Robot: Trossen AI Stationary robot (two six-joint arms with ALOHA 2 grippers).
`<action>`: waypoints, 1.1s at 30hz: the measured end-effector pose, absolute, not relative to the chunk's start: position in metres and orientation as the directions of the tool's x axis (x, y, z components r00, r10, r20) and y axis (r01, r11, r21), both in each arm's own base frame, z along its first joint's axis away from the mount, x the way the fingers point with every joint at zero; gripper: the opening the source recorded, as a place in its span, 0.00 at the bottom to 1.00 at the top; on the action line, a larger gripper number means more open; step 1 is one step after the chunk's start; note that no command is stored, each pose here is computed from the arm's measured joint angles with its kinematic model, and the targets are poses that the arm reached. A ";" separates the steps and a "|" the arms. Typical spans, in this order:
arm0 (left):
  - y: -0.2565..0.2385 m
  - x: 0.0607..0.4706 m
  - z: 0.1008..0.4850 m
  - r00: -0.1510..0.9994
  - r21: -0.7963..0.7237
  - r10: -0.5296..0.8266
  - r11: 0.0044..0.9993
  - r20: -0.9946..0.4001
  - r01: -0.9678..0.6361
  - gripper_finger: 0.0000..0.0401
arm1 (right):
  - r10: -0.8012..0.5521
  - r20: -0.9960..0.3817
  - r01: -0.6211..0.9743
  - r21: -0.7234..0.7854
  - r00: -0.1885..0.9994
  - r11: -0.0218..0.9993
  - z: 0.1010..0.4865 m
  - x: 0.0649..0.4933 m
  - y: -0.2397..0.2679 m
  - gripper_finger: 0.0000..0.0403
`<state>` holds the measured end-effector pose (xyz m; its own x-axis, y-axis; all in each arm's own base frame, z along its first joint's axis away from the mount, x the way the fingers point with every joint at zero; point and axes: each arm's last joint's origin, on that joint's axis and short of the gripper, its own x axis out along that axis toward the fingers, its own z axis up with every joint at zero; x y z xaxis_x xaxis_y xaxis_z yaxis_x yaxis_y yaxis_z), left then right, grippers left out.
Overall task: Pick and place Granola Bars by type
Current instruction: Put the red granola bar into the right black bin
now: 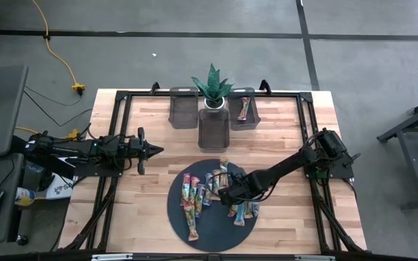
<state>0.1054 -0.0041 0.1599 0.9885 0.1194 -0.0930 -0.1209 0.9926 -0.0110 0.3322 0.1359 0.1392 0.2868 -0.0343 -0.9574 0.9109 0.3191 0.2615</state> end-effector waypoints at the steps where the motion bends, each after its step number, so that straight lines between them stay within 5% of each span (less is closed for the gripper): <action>1: -0.004 0.105 0.160 0.988 -0.011 0.119 0.993 -0.093 -0.121 0.00 | -0.032 -0.956 0.909 0.267 0.292 0.320 0.139 0.333 0.136 0.20; 20: -0.004 0.105 0.160 0.988 -0.011 0.119 0.993 -0.093 -0.121 0.00 | -0.010 -0.933 0.873 0.333 0.360 0.357 0.160 0.331 0.135 0.14; 33: -0.004 0.105 0.160 0.989 -0.011 0.120 0.993 -0.093 -0.121 0.00 | -0.007 -0.847 0.766 0.478 0.532 0.430 0.209 0.325 0.131 0.12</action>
<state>0.1054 -0.0041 0.1600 0.9885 0.1195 -0.0925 -0.1211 0.9926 -0.0113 0.3247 0.1306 0.2091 0.5316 -0.0066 -0.8470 0.7662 0.4299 0.4776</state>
